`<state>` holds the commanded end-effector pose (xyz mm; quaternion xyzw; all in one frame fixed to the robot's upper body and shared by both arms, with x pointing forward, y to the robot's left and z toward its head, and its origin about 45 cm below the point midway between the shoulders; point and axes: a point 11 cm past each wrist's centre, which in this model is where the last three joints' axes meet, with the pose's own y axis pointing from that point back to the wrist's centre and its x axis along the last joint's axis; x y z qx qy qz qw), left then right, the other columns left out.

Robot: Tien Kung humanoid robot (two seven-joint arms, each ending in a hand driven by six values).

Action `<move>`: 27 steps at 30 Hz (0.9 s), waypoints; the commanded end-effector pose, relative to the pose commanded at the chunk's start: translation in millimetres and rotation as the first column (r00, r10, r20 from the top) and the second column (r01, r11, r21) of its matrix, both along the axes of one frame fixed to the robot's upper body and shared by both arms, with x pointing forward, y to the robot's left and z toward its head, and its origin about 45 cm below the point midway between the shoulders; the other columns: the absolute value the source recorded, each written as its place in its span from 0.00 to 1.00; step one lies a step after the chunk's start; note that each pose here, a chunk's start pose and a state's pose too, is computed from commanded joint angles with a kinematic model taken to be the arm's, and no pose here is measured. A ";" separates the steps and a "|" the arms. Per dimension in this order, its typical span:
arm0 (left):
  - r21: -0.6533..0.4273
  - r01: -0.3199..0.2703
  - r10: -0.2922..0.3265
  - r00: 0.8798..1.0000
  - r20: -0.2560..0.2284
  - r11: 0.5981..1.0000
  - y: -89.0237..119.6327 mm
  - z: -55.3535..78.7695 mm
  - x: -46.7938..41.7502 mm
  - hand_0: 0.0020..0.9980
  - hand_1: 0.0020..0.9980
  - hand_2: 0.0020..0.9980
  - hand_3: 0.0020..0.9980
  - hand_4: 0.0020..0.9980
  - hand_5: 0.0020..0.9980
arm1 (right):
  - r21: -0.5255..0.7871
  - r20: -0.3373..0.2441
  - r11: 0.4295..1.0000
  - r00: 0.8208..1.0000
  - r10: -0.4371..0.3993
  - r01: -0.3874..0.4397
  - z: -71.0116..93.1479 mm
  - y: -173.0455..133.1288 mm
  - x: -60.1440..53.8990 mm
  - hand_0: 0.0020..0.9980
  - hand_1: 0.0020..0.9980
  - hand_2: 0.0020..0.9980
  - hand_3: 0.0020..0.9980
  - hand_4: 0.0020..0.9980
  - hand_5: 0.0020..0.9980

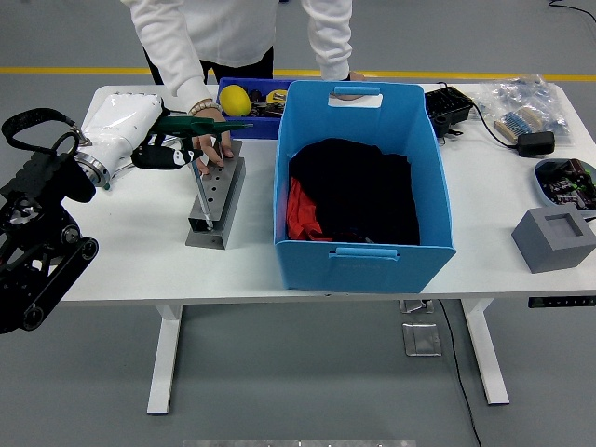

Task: Lift tool from toolbox,place it in box,lift tool from toolbox,place it in box

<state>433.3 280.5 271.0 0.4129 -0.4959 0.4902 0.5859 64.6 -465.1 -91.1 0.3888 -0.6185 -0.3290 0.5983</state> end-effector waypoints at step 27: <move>-0.035 0.075 -0.072 0.995 0.067 0.997 -12.0 64.4 -6.4 0.18 0.01 0.04 0.05 0.68 0.46 | 0.004 -0.004 1.000 1.000 -0.011 0.011 -1.3 1.7 -3.7 0.63 0.62 0.71 0.54 0.80 0.59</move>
